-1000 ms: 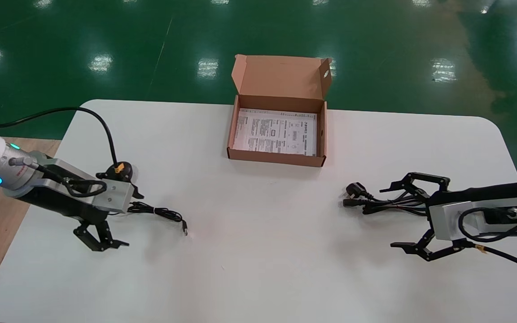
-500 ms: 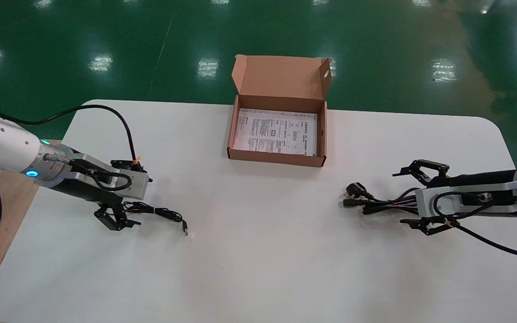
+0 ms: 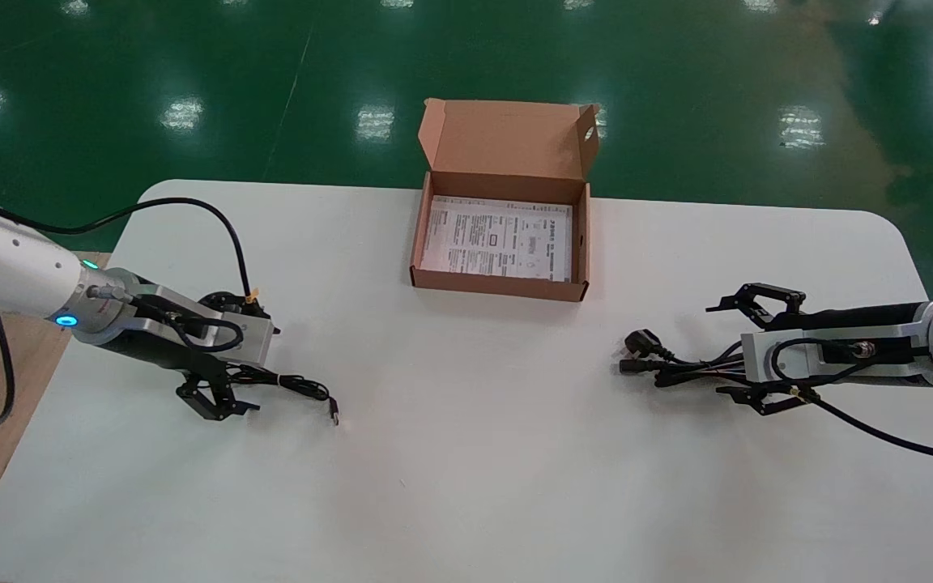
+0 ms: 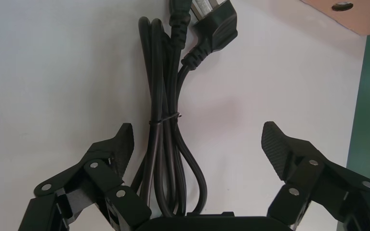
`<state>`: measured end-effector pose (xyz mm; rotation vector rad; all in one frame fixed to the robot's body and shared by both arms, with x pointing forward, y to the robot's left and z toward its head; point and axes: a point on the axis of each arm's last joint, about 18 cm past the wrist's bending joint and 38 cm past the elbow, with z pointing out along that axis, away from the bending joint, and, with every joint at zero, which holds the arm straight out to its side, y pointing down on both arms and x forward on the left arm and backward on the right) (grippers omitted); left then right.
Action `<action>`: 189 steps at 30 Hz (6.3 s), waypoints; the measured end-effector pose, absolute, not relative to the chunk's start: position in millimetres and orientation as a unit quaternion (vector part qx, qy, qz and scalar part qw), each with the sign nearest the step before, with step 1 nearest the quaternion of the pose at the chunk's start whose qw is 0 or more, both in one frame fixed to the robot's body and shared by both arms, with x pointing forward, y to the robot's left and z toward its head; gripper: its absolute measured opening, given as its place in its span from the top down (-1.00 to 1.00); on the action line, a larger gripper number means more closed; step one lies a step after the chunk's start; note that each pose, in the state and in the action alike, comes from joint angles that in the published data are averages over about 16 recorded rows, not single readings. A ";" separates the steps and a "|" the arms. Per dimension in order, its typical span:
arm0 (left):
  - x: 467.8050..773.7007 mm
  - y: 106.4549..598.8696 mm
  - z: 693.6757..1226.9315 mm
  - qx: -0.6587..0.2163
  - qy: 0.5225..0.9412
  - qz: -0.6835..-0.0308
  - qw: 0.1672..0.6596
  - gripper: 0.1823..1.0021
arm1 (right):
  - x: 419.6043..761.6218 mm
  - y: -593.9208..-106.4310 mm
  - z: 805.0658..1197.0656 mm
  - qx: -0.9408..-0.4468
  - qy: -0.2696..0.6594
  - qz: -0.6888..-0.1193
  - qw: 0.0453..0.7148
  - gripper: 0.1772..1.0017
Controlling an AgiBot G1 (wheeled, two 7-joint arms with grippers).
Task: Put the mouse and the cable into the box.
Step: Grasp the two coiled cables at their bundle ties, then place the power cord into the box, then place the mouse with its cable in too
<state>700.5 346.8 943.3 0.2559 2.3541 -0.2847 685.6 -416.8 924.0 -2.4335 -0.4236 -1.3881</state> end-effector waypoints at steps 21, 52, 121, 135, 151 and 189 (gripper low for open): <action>699.3 346.6 945.4 0.102 0.916 -0.114 0.370 -0.32 | 683.6 -415.8 924.9 -0.847 -0.155 -0.483 0.156 -0.24; 685.8 353.8 1037.2 0.116 0.877 -0.123 0.449 0.90 | 689.0 -404.2 992.5 -0.797 -0.174 -0.556 0.159 0.90; 674.6 287.6 1197.2 0.251 0.690 -0.150 0.662 0.92 | 773.2 -205.6 1030.5 -0.720 -0.204 -0.649 0.136 0.56; 731.8 206.5 1132.6 0.240 0.687 -0.187 0.660 0.92 | 742.6 -332.2 1088.3 -0.711 -0.105 -0.676 0.161 -0.19; 729.1 140.2 1098.8 0.273 0.666 -0.260 0.644 0.92 | 705.8 -436.0 1062.1 -0.741 -0.057 -0.656 0.136 -0.83; 758.2 161.8 978.9 -0.146 0.726 -0.536 0.406 0.78 | 676.7 -450.2 1059.4 -0.763 -0.069 -0.619 0.170 -1.00</action>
